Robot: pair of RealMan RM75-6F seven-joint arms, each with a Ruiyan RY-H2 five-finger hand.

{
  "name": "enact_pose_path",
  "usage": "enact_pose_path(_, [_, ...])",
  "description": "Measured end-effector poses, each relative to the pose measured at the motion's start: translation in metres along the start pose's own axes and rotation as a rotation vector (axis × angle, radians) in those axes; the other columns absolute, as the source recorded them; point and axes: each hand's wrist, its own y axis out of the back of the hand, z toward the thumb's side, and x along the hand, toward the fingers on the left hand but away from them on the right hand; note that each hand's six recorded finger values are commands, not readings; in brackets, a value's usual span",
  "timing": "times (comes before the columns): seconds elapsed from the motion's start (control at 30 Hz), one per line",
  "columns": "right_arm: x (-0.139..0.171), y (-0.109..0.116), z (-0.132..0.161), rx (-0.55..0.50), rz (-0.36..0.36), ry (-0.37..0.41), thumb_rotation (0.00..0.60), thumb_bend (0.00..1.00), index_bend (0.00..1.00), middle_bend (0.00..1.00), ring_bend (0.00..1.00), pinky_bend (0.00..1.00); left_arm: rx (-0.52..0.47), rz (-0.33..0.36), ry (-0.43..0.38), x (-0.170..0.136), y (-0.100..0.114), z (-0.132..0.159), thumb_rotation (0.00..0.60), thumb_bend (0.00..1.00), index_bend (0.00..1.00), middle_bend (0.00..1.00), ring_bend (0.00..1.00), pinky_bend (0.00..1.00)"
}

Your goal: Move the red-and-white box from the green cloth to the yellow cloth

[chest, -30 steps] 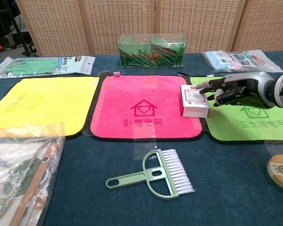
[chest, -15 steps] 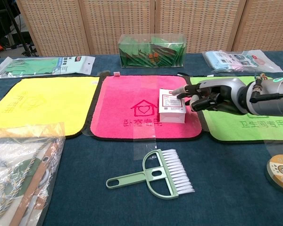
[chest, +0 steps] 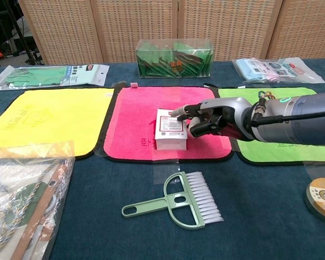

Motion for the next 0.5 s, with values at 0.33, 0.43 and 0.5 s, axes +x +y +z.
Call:
enact_pose_path(0.33, [0.0, -0.017, 0.014, 0.027, 0.028, 0.022, 0.6, 1.0, 0.06, 0.0, 0.0, 0.0, 0.0, -0.002, 0.0, 0.0, -0.001, 0.0, 0.6, 0.35, 0.0, 0.0, 0.0, 0.0])
enact_pose_path(0.43, [0.002, -0.012, 0.016, 0.07, 0.008, 0.023, 0.6, 1.0, 0.06, 0.0, 0.0, 0.0, -0.001, 0.002, 0.003, 0.0, 0.0, -0.001, 0.6, 0.35, 0.0, 0.0, 0.0, 0.0])
enact_pose_path(0.5, [0.005, -0.004, 0.017, 0.105, -0.02, 0.019, 0.6, 1.0, 0.06, 0.0, 0.0, 0.0, 0.0, 0.002, 0.005, 0.0, 0.0, -0.002, 0.6, 0.35, 0.0, 0.0, 0.0, 0.0])
